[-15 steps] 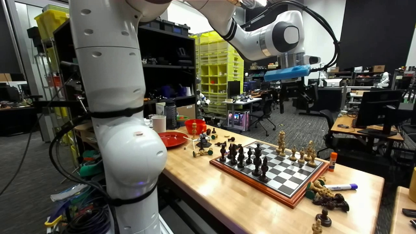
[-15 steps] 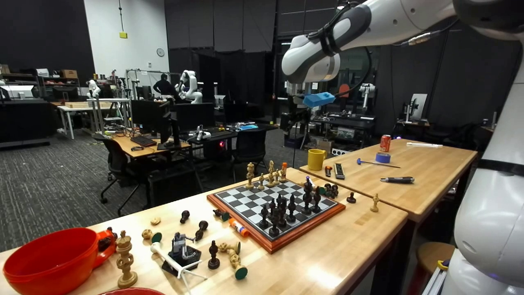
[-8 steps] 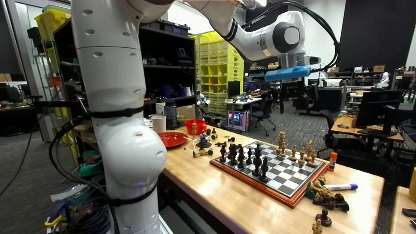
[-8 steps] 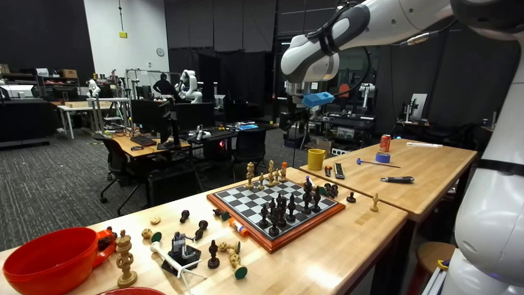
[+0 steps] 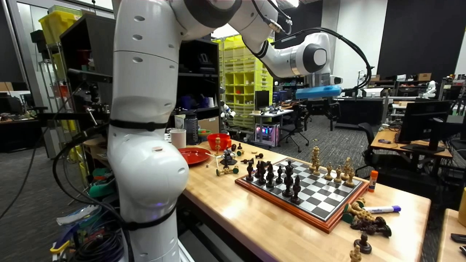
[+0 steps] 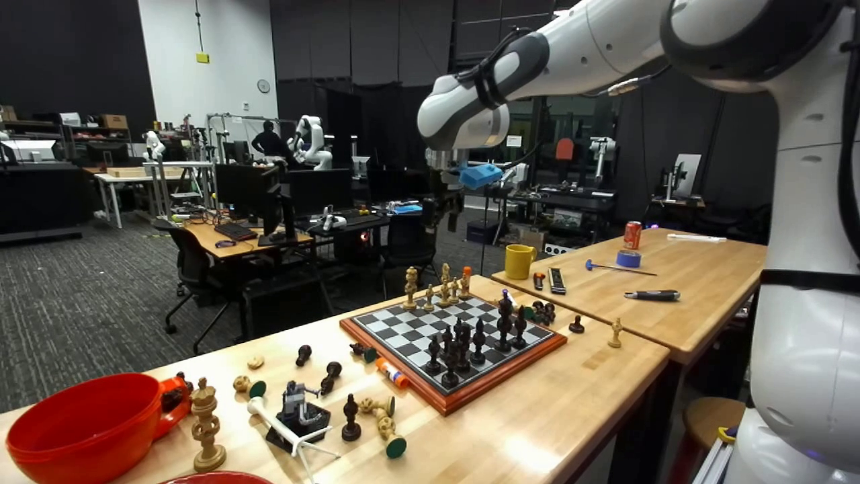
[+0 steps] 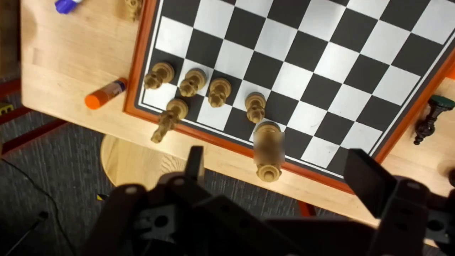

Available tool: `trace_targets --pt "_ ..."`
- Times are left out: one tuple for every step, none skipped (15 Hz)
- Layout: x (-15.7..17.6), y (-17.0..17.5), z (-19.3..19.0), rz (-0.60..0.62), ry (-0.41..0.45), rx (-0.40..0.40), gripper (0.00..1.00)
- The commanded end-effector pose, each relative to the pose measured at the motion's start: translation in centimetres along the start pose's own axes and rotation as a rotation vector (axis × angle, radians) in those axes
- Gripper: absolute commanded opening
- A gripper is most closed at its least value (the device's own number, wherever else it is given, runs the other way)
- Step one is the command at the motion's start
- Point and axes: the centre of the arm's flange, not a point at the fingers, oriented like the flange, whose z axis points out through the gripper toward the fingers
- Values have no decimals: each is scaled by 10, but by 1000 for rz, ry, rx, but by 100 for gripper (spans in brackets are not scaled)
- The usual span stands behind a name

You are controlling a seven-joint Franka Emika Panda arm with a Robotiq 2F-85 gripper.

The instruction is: Move a pawn on the table next to the glue stick to the left

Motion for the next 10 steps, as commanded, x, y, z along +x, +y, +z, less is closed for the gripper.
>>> trace_targets --pt "64 8 13 -135 -22 22 100" --pt "75 7 16 -163 -29 21 100" --pt "87 5 19 -194 -35 25 100" --pt "96 1 20 -220 -51 26 100" --pt "104 -4 16 -244 -65 29 100" --pt "110 -8 14 -267 -79 33 100" --pt "116 -13 11 -284 -98 32 100" --pt "120 -15 8 -297 -110 37 100" --pt "126 -18 7 -303 -116 42 100" --pt "132 -23 5 -317 -111 50 100"
